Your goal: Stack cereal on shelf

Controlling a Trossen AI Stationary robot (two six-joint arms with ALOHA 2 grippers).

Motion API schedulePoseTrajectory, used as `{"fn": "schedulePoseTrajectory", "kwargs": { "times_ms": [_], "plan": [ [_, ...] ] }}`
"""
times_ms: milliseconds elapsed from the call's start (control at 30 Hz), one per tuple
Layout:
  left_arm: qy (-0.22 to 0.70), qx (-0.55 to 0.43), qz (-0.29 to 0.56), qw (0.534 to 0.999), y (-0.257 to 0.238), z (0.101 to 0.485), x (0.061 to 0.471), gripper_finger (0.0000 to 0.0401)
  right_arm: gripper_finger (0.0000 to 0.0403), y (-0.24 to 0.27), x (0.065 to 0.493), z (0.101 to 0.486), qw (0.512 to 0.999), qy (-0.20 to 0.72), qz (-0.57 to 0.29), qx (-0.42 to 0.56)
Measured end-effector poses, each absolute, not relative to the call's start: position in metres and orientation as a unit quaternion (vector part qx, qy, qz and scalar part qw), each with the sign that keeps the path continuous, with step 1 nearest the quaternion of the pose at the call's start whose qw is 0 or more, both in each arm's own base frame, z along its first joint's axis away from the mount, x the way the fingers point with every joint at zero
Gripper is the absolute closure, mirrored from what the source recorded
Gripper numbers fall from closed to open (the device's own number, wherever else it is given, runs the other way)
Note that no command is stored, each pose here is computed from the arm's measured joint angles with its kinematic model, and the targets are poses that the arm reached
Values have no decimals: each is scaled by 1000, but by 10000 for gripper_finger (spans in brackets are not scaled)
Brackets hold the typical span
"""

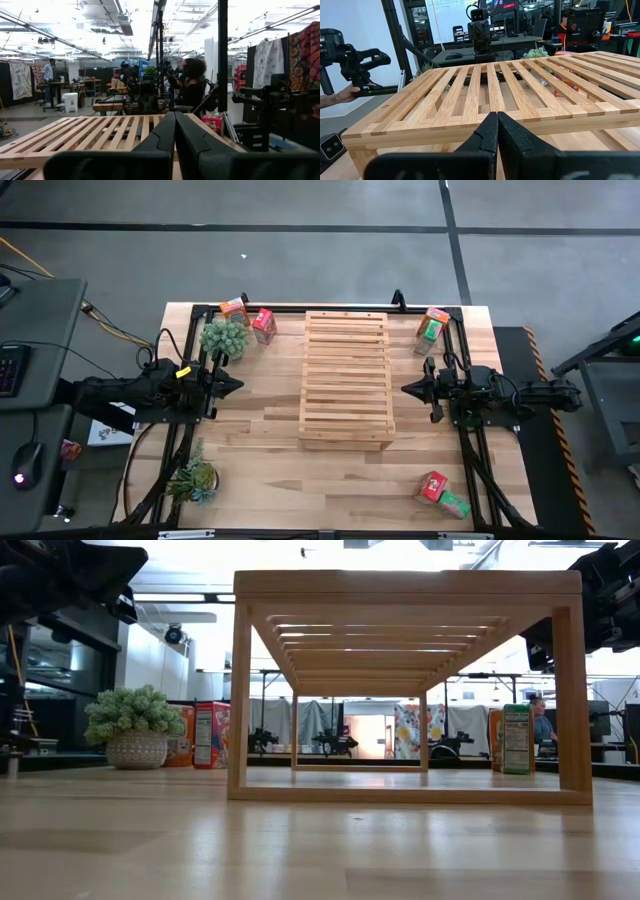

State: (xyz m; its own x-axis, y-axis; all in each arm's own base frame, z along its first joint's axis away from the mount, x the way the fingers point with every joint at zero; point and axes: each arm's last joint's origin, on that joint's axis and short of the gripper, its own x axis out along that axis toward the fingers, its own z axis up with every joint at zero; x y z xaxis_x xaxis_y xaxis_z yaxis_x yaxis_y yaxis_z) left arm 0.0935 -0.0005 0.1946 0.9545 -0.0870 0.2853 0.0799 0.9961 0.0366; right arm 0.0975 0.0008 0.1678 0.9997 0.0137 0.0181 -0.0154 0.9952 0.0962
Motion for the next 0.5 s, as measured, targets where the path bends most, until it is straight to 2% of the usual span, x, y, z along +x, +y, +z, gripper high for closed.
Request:
{"fn": "schedulePoseTrajectory", "kwargs": {
  "times_ms": [300,367,500],
  "plan": [
    [-145,12,-42,988,-1,195,94,400,402,1,97,170,998,-22,7,65],
    [-145,12,-42,989,0,195,94,400,402,0,96,181,989,-77,3,124],
    [-144,12,-42,989,0,194,94,400,402,-7,87,209,944,-246,-75,208]
  ]
}}
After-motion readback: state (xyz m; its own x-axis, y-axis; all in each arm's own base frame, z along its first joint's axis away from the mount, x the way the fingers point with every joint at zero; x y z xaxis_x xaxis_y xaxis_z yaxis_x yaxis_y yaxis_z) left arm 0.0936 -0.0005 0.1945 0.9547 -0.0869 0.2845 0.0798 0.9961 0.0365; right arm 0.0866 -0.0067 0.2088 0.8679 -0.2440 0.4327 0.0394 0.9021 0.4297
